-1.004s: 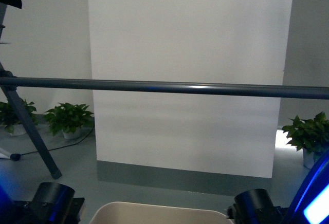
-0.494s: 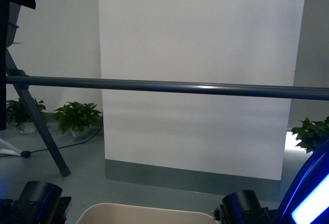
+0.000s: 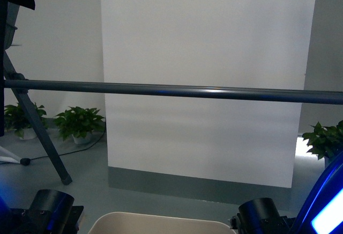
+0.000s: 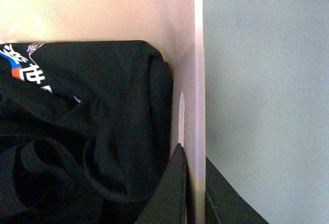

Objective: Move hamper under clothes hanger

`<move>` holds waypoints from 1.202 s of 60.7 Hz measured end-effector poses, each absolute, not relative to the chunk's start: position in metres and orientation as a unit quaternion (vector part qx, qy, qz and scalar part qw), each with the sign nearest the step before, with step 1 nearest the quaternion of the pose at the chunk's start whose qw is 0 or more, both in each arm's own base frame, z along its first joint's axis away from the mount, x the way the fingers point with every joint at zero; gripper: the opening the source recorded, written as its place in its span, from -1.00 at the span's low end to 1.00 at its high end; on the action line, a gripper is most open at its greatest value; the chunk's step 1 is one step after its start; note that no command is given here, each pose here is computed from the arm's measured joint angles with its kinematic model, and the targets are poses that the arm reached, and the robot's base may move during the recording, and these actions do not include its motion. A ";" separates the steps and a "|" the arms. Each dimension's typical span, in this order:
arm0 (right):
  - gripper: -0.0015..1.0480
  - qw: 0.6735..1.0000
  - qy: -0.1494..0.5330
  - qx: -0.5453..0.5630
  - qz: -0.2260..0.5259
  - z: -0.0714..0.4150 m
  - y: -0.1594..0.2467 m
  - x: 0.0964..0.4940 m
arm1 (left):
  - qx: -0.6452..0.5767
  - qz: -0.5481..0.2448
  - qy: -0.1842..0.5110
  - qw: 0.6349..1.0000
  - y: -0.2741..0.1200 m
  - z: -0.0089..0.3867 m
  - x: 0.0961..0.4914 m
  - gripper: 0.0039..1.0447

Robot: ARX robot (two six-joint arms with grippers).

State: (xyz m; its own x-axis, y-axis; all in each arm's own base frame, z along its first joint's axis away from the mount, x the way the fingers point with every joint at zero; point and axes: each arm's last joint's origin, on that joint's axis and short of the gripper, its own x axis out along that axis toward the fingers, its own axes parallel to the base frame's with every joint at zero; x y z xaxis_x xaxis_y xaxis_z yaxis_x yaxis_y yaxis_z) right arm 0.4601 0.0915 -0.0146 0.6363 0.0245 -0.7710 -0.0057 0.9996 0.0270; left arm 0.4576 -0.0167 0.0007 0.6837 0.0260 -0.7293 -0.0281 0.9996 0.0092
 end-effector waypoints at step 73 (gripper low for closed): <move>-0.94 0.905 0.426 0.015 -0.004 -0.014 0.081 0.462 | 0.001 -0.001 0.399 0.917 -0.028 0.000 0.456 -0.93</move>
State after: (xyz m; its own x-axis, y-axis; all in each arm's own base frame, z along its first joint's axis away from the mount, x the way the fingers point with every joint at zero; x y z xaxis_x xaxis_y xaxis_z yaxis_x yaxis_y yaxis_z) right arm 0.4622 0.0805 -0.0144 0.6376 0.0065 -0.7703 0.0192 0.9995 0.0244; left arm 0.4564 -0.0276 0.0002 0.6815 -0.0012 -0.7318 0.0027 1.0000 0.0008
